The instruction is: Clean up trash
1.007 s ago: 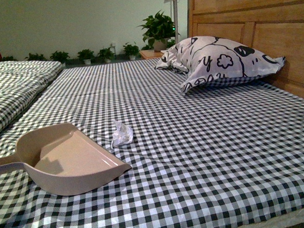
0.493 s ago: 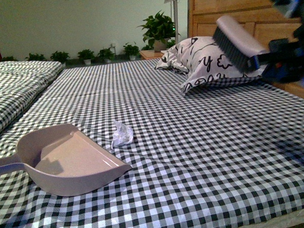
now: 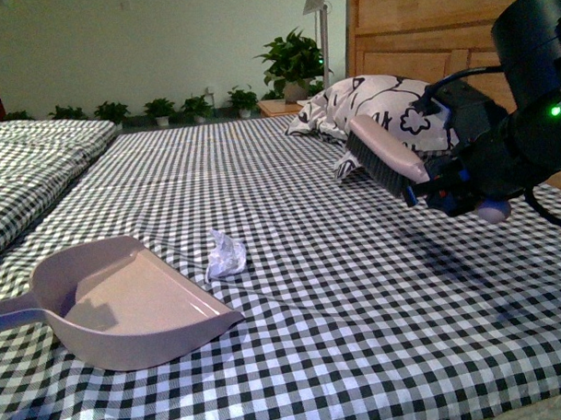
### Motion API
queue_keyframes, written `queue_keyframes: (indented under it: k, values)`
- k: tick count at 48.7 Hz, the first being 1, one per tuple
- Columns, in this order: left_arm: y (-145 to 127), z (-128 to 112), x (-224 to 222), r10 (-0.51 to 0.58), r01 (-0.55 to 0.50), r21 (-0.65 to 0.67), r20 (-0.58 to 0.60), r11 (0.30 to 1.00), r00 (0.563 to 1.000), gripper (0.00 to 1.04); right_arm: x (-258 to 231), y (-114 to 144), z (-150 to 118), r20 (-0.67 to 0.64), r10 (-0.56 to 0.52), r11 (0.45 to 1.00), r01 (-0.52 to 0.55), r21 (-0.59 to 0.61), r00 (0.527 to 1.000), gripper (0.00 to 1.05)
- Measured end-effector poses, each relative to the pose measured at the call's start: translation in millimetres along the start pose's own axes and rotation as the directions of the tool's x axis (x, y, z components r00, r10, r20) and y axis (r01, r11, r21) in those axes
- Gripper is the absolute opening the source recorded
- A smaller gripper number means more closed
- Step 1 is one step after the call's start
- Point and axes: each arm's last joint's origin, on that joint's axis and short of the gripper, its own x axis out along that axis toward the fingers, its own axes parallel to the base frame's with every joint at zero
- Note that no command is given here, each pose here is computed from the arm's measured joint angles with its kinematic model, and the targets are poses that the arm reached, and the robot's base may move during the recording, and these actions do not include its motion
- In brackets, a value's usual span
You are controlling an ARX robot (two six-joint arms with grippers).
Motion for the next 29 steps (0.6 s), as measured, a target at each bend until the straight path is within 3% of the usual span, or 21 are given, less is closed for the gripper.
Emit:
queue_keyframes:
  k: [17, 29]
  values:
    - [0, 0, 0, 0.000, 0.000, 0.000, 0.000, 1.000, 1.000, 0.27, 17, 52, -4, 0.003, 0.121, 0.991, -0.120, -0.066, 0.993, 0.20]
    - [0, 0, 0, 0.000, 0.000, 0.000, 0.000, 1.000, 1.000, 0.27, 21, 79, -5, 0.005, 0.124, 0.988, -0.123, -0.091, 0.992, 0.20]
